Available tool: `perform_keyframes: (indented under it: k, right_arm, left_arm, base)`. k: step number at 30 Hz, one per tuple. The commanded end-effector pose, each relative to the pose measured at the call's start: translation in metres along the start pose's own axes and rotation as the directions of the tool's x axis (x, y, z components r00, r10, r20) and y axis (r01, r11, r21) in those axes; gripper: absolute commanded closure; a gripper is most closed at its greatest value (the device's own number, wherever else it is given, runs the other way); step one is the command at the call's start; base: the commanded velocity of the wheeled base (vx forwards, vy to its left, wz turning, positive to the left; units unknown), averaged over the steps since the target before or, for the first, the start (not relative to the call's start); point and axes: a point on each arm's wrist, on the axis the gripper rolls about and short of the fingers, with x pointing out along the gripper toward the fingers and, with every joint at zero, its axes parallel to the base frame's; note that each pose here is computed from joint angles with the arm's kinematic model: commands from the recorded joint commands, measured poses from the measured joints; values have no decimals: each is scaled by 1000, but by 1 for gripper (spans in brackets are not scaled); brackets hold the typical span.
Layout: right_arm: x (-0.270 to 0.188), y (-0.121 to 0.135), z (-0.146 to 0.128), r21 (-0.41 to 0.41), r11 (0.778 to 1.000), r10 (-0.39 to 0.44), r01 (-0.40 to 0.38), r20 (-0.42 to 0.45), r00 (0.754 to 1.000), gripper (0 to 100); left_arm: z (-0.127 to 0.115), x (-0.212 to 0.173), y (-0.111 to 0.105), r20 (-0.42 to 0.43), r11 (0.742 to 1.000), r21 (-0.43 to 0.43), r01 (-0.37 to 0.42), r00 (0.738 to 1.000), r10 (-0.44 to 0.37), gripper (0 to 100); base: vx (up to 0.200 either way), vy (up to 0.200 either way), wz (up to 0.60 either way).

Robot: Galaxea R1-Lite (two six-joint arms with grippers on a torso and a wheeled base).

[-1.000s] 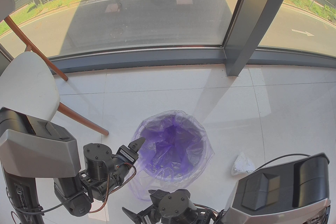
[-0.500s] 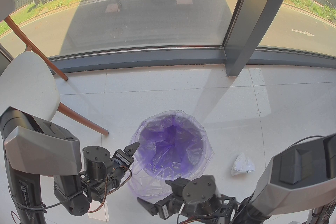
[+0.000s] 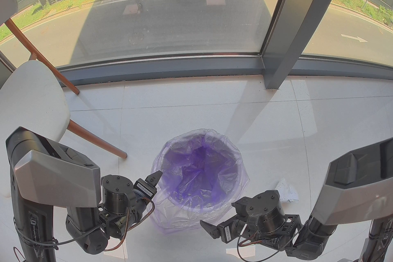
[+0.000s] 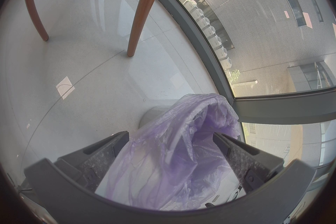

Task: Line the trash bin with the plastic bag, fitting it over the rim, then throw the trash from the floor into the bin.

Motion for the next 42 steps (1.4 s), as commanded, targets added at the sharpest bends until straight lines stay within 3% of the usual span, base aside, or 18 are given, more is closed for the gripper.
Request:
perform_keyframes:
  k: [1,8,14,24,28,34,36,42]
  right_arm:
    - [19,-16,-23,-29,997,-69,67,-61,996,0]
    - [26,-20,-31,-66,996,-71,67,-48,996,0]
    - [33,-24,-38,-71,994,-86,82,-68,994,0]
    - [49,-27,-46,-69,993,-102,97,-80,992,0]
    - [53,-30,-48,-65,992,-110,105,-82,991,0]
    - [56,-34,-45,-46,992,-119,116,-71,990,0]
    - [56,-38,-43,-37,991,-128,125,-66,990,0]
    - [30,-62,-11,32,983,-183,183,6,983,0]
  left_arm:
    - [0,0,2,5,1000,12,-1,1000,1,0]
    - [-11,10,25,26,989,105,-108,994,106,0]
    - [-12,11,27,30,987,111,-116,993,113,0]
    - [-14,6,46,69,966,135,-222,974,215,0]
    - [-8,1,34,83,977,111,-180,982,171,0]
    - [1,7,-5,124,999,53,-11,992,5,0]
    - [3,7,-10,130,999,47,10,991,-16,0]
    - [11,-7,-33,130,993,-26,117,985,-112,0]
  base:
    - [0,0,0]
    - [0,0,0]
    - [0,0,0]
    - [0,0,0]
    - [0,0,0]
    - [0,0,0]
    - [0,0,0]
    - [0,0,0]
